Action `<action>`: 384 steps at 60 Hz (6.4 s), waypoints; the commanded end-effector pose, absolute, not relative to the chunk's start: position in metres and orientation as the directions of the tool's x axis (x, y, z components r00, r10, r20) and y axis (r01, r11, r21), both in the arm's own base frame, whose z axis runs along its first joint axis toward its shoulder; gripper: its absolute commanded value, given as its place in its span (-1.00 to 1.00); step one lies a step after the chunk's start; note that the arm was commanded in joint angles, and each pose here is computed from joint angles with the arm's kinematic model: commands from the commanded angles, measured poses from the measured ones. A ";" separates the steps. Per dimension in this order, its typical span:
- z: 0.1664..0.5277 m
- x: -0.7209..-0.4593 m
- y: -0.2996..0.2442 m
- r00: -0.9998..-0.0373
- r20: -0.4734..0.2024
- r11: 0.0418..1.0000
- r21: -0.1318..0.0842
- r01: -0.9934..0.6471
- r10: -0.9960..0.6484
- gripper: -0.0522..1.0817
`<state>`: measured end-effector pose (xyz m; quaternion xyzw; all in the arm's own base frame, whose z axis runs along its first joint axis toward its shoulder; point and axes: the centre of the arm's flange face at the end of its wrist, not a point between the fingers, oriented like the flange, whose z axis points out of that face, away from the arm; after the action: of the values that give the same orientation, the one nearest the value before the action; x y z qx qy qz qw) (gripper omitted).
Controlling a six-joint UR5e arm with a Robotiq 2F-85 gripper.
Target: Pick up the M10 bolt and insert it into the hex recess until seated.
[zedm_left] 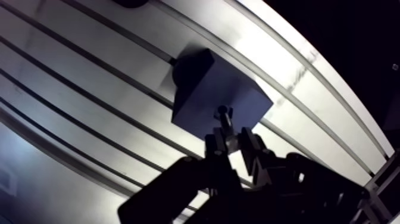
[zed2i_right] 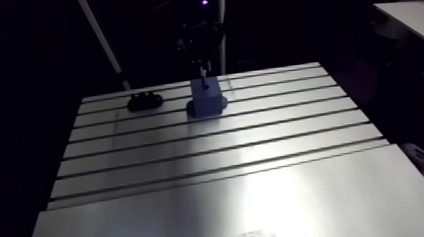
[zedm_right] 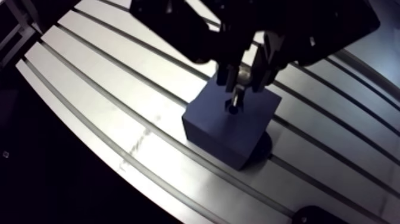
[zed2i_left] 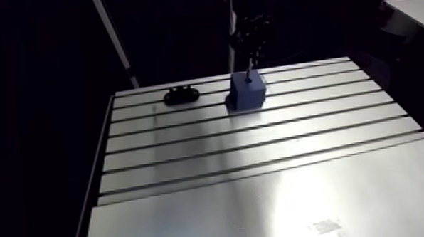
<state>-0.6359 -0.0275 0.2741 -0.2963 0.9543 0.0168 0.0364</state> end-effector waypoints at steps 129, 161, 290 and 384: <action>0.259 -0.640 -0.023 -0.819 -0.093 0.823 -0.006 -0.568 -0.566 0.56; 0.259 -0.640 -0.024 -0.818 -0.093 0.822 -0.006 -0.569 -0.567 0.56; 0.244 -0.635 -0.030 -0.811 -0.108 0.817 -0.025 -0.576 -0.575 -0.88; 0.303 -0.637 -0.033 -0.984 -0.090 0.988 0.008 -0.153 -0.152 0.55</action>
<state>-0.6348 -0.0318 0.2892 -0.1623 0.9860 0.0057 0.0376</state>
